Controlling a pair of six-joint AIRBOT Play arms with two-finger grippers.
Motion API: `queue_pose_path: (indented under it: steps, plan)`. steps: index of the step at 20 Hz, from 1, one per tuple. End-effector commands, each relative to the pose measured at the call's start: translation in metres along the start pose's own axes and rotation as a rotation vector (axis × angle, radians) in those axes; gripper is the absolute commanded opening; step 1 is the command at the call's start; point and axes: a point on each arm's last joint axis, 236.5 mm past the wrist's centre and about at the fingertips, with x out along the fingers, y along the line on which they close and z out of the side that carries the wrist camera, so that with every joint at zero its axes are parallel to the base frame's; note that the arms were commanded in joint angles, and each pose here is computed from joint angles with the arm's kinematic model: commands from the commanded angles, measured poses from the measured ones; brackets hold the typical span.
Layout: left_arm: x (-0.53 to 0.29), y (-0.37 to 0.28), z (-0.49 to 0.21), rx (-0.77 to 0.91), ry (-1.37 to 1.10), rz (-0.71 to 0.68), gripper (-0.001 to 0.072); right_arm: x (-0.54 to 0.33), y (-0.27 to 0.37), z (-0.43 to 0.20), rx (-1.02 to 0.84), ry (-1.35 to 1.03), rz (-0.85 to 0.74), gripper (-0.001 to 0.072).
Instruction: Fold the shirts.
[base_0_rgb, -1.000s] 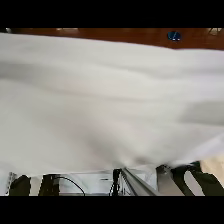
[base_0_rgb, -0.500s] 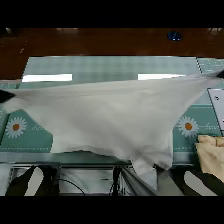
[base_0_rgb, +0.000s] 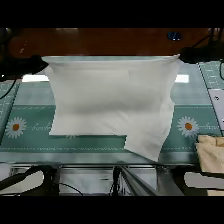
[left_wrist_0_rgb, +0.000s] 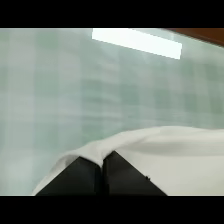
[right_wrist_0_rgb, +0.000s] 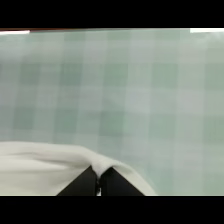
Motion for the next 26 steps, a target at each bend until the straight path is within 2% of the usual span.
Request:
queue_pose_path:
  steps: [1, 7, 13, 15, 16, 18, 22, 26]
  plan:
    - [0.045, 0.023, 0.02, 0.062, -0.104, 0.033, 0.0028, 0.05, 0.003, 0.013, -0.022, -0.094, -0.011, 0.0024]
    - [0.101, 0.071, -0.02, -0.016, -0.035, 0.093, 0.0028, 0.108, -0.006, -0.026, -0.001, -0.005, -0.015, 0.0024]
    - [0.122, 0.096, -0.035, -0.025, -0.022, 0.14, 0.0028, 0.126, -0.012, -0.035, -0.01, 0.001, -0.029, 0.0024]
    - [0.117, 0.087, -0.035, 0.015, 0.008, 0.101, 0.0027, 0.12, -0.008, -0.042, -0.011, 0.04, -0.014, 0.0024]
    - [0.108, 0.075, -0.036, 0.09, 0.052, 0.039, 0.0028, 0.111, -0.006, -0.043, -0.019, 0.06, -0.009, 0.0024]
    - [0.084, 0.059, -0.04, 0.12, 0.143, -0.077, 0.0028, 0.087, -0.004, -0.055, -0.053, 0.146, -0.018, 0.0024]
    - [0.052, 0.076, -0.073, -0.017, 0.325, -0.135, 0.0028, 0.059, -0.016, -0.122, 0.014, 0.452, -0.085, 0.0024]
    - [0.051, 0.082, -0.113, -0.053, 0.481, -0.136, 0.0028, 0.059, -0.013, -0.153, 0.081, 0.535, -0.084, 0.0024]
